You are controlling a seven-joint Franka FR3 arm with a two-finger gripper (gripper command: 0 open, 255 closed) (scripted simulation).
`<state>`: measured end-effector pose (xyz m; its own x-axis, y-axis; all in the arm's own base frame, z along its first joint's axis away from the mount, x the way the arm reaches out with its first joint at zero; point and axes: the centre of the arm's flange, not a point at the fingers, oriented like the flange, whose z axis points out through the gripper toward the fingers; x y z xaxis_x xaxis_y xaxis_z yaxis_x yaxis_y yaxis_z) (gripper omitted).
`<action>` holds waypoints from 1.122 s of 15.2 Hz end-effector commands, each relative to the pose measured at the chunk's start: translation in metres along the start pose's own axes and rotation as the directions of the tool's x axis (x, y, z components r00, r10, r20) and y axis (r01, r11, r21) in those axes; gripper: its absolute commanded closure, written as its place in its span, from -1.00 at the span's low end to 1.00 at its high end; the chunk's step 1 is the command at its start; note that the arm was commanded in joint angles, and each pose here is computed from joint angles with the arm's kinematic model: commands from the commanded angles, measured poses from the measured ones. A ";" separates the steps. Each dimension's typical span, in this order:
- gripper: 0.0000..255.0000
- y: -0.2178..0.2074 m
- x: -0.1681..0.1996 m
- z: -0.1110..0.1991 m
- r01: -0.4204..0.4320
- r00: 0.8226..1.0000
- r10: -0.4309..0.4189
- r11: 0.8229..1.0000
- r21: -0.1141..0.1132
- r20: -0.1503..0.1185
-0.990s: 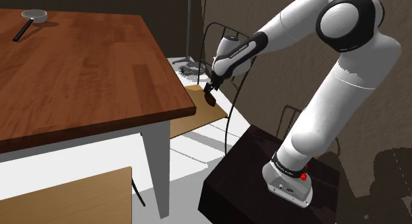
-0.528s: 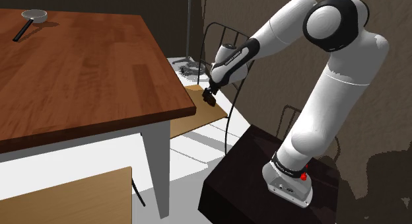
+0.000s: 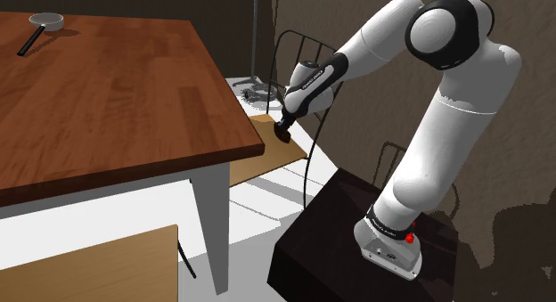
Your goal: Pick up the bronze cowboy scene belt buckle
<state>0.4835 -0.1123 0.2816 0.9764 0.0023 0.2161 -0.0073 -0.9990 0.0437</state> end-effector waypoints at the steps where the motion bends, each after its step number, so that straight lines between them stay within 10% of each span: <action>1: 1.00 0.008 -0.008 0.005 -0.016 1.000 0.016 1.000 -0.001 0.017; 17: 1.00 0.007 0.010 -0.062 -0.016 1.000 0.016 1.000 -0.002 0.017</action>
<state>0.4795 -0.1145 0.3381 0.9798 -0.0126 0.1995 -0.0213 -0.9989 0.0415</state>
